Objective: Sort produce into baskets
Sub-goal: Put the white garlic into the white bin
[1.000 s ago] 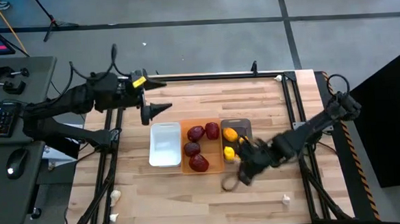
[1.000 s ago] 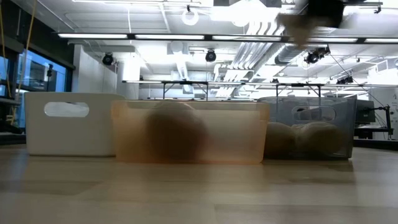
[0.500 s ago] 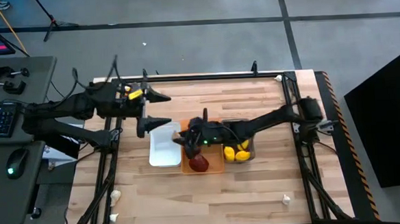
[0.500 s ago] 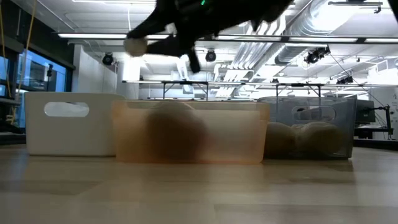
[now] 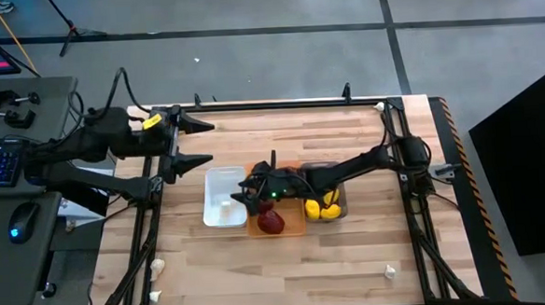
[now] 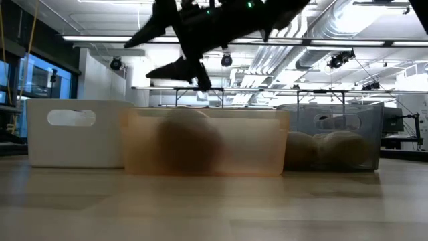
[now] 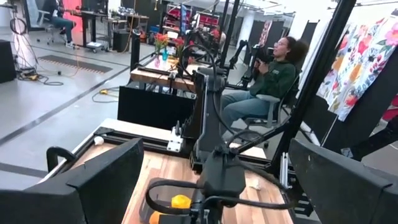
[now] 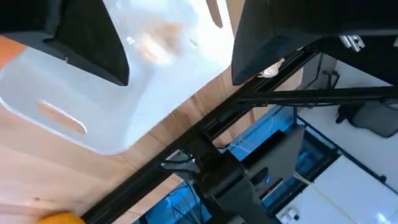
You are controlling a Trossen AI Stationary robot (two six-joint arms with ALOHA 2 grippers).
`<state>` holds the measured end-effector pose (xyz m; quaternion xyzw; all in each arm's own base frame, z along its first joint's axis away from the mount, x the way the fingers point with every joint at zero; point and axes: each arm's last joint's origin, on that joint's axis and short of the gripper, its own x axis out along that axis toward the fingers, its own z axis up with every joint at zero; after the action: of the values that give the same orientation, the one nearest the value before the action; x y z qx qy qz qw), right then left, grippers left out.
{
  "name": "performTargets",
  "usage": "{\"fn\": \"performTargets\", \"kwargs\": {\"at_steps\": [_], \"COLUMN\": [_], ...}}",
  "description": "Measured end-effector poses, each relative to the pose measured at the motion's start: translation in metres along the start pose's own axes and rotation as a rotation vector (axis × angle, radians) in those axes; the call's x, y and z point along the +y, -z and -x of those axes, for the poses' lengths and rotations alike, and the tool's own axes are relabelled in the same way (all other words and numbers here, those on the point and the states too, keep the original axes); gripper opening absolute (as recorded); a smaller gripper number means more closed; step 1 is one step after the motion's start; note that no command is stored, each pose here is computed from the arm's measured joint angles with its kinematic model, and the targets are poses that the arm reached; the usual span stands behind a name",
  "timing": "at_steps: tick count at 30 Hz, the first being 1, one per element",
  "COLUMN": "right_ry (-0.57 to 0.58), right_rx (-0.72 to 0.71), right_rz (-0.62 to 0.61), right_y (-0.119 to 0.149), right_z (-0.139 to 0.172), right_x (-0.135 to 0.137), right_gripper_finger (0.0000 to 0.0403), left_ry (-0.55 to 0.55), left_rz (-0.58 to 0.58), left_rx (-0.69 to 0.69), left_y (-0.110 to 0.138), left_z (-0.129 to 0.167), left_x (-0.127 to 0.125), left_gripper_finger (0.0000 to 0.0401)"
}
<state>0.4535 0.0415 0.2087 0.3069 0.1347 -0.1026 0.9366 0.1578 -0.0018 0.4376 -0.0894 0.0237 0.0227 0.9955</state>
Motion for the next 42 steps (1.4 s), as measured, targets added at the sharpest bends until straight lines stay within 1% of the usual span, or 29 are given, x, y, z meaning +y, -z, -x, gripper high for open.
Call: {"fn": "performTargets", "kwargs": {"at_steps": [3,6,8,10,11,13,16,18,21,24,26,28,31,33,37,40,42], "right_ry": [-0.028,-0.149,-0.19,-0.18,-0.164,-0.116,-0.066,-0.05,-0.041,-0.028,0.059,0.191,0.37,0.527,0.773,0.913,0.974], "right_rx": [0.038,0.124,0.248,0.422,0.511,0.705,0.922,1.03,1.089,1.053,1.055,1.087,1.13,1.132,1.148,1.204,1.228], "right_rz": [0.05,0.132,0.176,0.213,0.234,0.267,0.326,0.36,0.391,0.4,0.366,0.317,0.203,0.098,-0.133,-0.26,-0.322], "right_y": [-0.012,-0.027,-0.034,-0.029,-0.024,-0.004,0.025,0.048,0.077,0.094,0.109,0.128,0.149,0.16,0.185,0.206,0.218], "right_z": [-0.002,0.0,0.007,0.014,0.02,0.034,0.063,0.085,0.119,0.157,0.18,0.201,0.228,0.242,0.259,0.268,0.272], "right_x": [0.004,0.014,0.02,0.023,0.024,0.025,0.038,0.051,0.076,0.106,0.117,0.121,0.124,0.12,0.105,0.089,0.079], "right_gripper_finger": [0.0282,0.0282,0.0282,0.0282,0.0282,0.0282,0.0282,0.0281,0.0281,0.0281,0.0281,0.0281,0.0281,0.0281,0.0281,0.0281,0.0281], "left_ry": [-0.002,0.003,0.014,0.024,0.022,0.01,-0.014,-0.023,-0.042,-0.07,-0.092,-0.104,-0.108,-0.109,-0.115,-0.122,-0.117], "left_rz": [0.033,0.08,0.104,0.125,0.132,0.15,0.191,0.212,0.237,0.252,0.269,0.296,0.322,0.323,0.325,0.319,0.31], "left_rx": [0.004,0.008,0.002,-0.005,-0.005,0.006,0.031,0.045,0.051,0.042,0.044,0.04,0.055,0.058,0.07,0.085,0.087], "left_y": [0.001,0.001,0.001,0.001,0.002,0.004,0.01,0.013,0.019,0.023,0.027,0.031,0.039,0.043,0.051,0.055,0.056], "left_z": [-0.003,-0.006,-0.008,-0.012,-0.014,-0.02,-0.029,-0.033,-0.044,-0.055,-0.062,-0.071,-0.084,-0.092,-0.107,-0.111,-0.112], "left_x": [0.0,-0.001,-0.003,-0.006,-0.007,-0.009,-0.015,-0.02,-0.029,-0.037,-0.041,-0.044,-0.049,-0.05,-0.053,-0.053,-0.053], "left_gripper_finger": [0.039,0.039,0.039,0.039,0.039,0.039,0.039,0.039,0.039,0.039,0.039,0.039,0.039,0.039,0.039,0.039,0.039]}}
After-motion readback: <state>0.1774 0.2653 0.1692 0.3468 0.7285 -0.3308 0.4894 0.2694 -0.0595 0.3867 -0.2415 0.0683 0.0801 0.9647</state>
